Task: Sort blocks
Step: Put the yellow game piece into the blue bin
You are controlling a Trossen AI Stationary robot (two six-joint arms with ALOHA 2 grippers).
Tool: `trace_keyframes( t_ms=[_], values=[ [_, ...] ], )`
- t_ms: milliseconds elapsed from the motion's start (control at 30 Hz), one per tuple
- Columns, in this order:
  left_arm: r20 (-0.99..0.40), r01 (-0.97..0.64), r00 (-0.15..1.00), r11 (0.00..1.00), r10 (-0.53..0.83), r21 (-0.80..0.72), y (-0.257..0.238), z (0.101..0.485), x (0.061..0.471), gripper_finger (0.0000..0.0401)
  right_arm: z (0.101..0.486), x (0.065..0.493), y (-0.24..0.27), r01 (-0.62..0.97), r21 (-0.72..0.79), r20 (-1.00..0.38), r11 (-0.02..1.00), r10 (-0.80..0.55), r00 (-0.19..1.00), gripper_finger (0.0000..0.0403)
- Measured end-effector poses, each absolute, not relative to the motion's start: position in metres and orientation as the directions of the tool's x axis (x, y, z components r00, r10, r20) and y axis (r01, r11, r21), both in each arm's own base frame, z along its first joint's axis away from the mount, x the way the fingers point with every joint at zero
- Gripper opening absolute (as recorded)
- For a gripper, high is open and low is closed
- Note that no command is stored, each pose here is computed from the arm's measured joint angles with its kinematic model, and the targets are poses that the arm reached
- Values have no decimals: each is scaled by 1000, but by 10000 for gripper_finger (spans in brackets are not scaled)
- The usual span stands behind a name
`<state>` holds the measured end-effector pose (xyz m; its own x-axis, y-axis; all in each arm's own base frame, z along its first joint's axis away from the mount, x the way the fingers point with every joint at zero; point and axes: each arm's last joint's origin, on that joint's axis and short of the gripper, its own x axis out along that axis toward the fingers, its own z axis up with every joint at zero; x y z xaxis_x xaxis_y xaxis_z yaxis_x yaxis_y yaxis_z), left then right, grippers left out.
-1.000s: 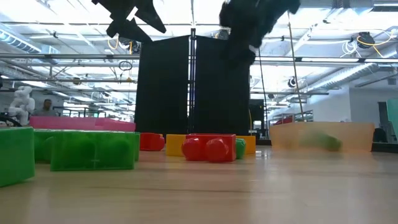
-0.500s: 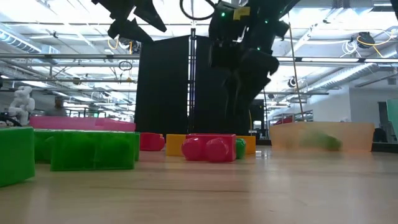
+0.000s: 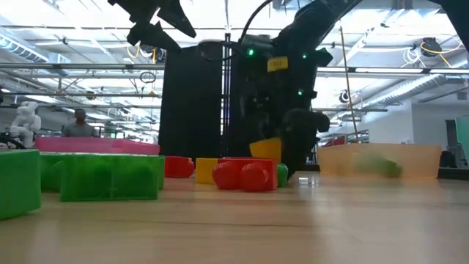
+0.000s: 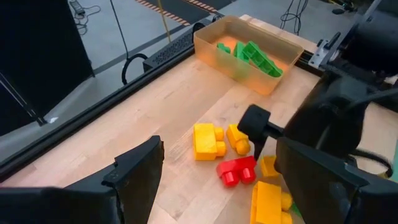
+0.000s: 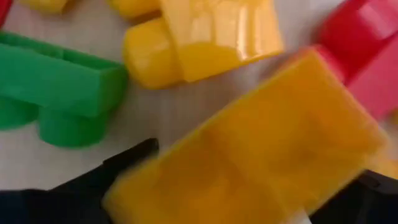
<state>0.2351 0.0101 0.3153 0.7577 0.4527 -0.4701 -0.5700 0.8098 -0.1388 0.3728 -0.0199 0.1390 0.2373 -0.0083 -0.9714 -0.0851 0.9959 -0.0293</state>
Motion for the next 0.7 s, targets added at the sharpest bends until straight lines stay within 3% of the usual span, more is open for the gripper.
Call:
trace_keyframes(
  t_ms=[267, 500, 700],
  values=[
    [-485, -569, 751, 812, 449, -130, 10, 314, 234, 310, 139, 375, -20, -5, -25, -969, 1000, -23, 246, 332],
    [-486, -568, 751, 813, 446, -131, 10, 314, 234, 310, 139, 376, -19, 45, -5, -966, 999, -17, 258, 265],
    [-486, -568, 752, 812, 446, -133, 10, 314, 234, 310, 139, 377, -19, 95, 14, -964, 995, -12, 266, 235]
  ],
)
